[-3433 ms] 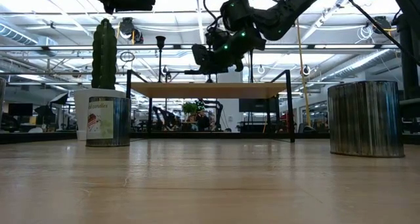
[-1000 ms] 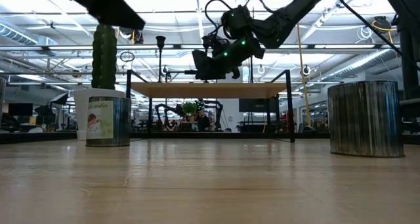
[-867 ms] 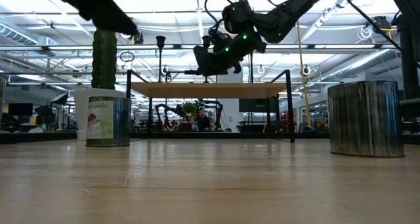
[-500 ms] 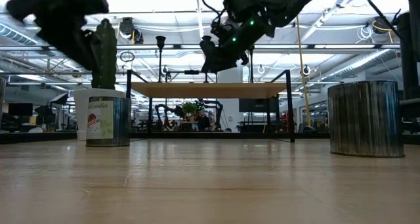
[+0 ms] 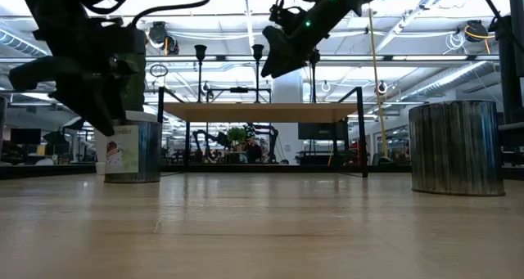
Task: Pick & Place candle stick holders
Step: Put the top green scented candle on the shelf
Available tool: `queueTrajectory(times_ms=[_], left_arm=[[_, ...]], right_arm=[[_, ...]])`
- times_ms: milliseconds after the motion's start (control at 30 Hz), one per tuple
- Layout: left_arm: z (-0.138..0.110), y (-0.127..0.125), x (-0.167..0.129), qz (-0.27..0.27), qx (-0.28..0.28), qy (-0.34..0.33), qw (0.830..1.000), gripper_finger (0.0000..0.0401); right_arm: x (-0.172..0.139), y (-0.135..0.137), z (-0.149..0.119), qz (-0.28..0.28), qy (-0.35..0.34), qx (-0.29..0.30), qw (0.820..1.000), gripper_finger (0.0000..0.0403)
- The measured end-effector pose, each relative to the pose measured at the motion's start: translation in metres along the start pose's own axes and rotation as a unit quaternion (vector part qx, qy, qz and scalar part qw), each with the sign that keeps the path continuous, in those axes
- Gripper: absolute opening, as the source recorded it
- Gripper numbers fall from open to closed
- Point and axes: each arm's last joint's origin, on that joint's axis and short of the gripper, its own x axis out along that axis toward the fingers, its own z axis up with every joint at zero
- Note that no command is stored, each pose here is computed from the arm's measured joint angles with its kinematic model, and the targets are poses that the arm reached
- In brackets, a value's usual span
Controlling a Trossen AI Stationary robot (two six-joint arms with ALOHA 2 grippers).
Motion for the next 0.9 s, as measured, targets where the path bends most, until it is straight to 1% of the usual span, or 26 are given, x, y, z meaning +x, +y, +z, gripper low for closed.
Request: queueTrajectory(times_ms=[67, 133, 233, 333, 367, 400, 467, 533, 600, 667, 767, 900], left_arm=[[0.000, -0.001, 0.002, -0.005, 0.008, 0.004, 1.000, 0.0163], [0.000, -0.002, 0.002, -0.007, 0.015, 0.004, 1.000, 0.0141], [0.002, -0.001, 0.002, -0.003, 0.011, -0.003, 1.000, 0.0090], [0.005, 0.000, 0.002, -0.010, -0.016, -0.016, 1.000, 0.0027], [0.005, 0.000, 0.002, -0.018, -0.023, -0.017, 0.999, 0.0015], [0.005, 0.000, 0.002, -0.014, -0.028, -0.016, 0.999, 0.0011], [0.008, -0.001, 0.002, -0.027, -0.049, -0.027, 0.998, 0.0011], [0.012, -0.003, -0.001, -0.037, -0.053, -0.041, 0.997, 0.0006], [0.023, -0.002, -0.009, -0.053, -0.070, -0.062, 0.994, 0.0006], [0.037, 0.003, -0.022, -0.051, -0.097, -0.091, 0.990, 0.0005], [0.061, 0.016, -0.047, -0.050, -0.129, -0.136, 0.981, 0.0005], [0.088, 0.048, -0.085, -0.042, -0.192, -0.191, 0.962, 0.0004]], right_arm=[[-0.001, 0.004, -0.002, 0.005, 0.008, -0.006, 1.000, 0.0199], [-0.006, 0.007, -0.003, 0.010, 0.015, -0.012, 1.000, 0.0199], [-0.010, 0.013, -0.003, 0.018, 0.018, -0.026, 0.999, 0.0199], [-0.014, 0.019, -0.008, 0.026, 0.042, -0.047, 0.998, 0.0199], [-0.017, 0.020, -0.009, 0.029, 0.047, -0.051, 0.997, 0.0199], [-0.020, 0.022, -0.009, 0.032, 0.050, -0.054, 0.997, 0.0199], [-0.024, 0.025, -0.007, 0.037, 0.045, -0.057, 0.997, 0.0199], [-0.030, 0.027, -0.009, 0.042, 0.053, -0.065, 0.996, 0.0199], [-0.035, 0.029, -0.009, 0.047, 0.055, -0.072, 0.995, 0.0199], [-0.040, 0.030, -0.004, 0.051, 0.039, -0.076, 0.995, 0.0199], [-0.053, 0.029, -0.003, 0.055, 0.042, -0.082, 0.994, 0.0199], [-0.065, 0.027, 0.002, 0.061, 0.025, -0.078, 0.995, 0.0199]])
